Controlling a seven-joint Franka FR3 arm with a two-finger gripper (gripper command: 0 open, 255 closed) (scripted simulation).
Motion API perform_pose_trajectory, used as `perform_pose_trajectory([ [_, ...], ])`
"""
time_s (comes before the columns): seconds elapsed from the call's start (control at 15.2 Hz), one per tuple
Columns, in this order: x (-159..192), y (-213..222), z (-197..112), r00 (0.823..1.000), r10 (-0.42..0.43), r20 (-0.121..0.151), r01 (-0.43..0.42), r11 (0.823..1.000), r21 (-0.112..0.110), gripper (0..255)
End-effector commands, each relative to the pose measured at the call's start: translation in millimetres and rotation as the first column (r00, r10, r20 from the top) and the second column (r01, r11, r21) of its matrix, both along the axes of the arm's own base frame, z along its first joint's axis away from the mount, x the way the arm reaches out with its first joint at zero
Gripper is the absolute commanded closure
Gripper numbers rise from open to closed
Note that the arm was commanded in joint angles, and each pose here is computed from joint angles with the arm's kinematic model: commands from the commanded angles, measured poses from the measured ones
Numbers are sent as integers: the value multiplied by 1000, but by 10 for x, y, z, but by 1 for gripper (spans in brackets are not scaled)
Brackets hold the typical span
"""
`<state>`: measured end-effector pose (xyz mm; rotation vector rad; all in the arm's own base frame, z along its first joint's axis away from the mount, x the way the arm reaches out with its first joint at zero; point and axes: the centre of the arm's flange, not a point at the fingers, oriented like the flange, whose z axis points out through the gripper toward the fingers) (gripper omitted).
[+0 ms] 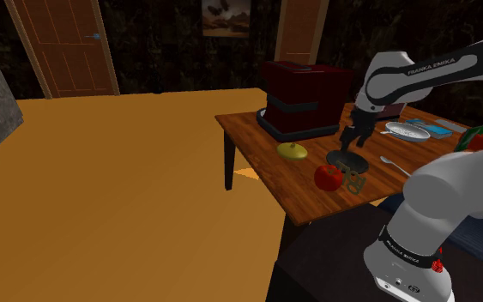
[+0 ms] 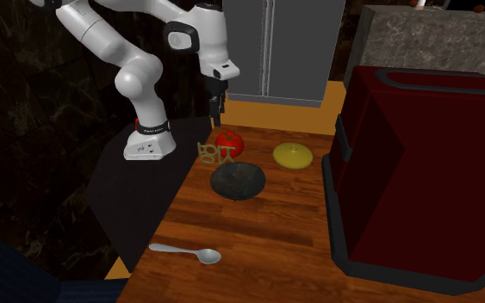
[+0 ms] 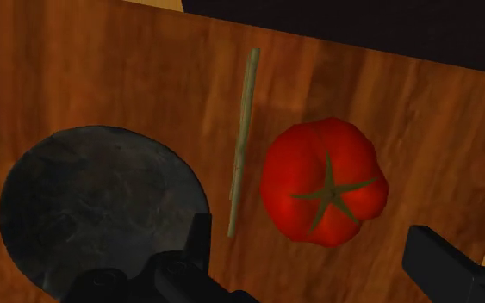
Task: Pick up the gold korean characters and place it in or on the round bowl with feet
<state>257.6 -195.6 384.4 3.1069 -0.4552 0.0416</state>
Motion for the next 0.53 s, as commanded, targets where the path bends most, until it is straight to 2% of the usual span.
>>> perform_pose_trajectory([
  [0.0, -89, -102, -248, 1000, -25, -4, 25, 1000, 7, 0],
  [0.13, -172, -224, -470, 999, -50, -9, 50, 999, 15, 0],
  [0.46, -192, -255, -744, 998, -57, -10, 57, 998, 17, 0],
])
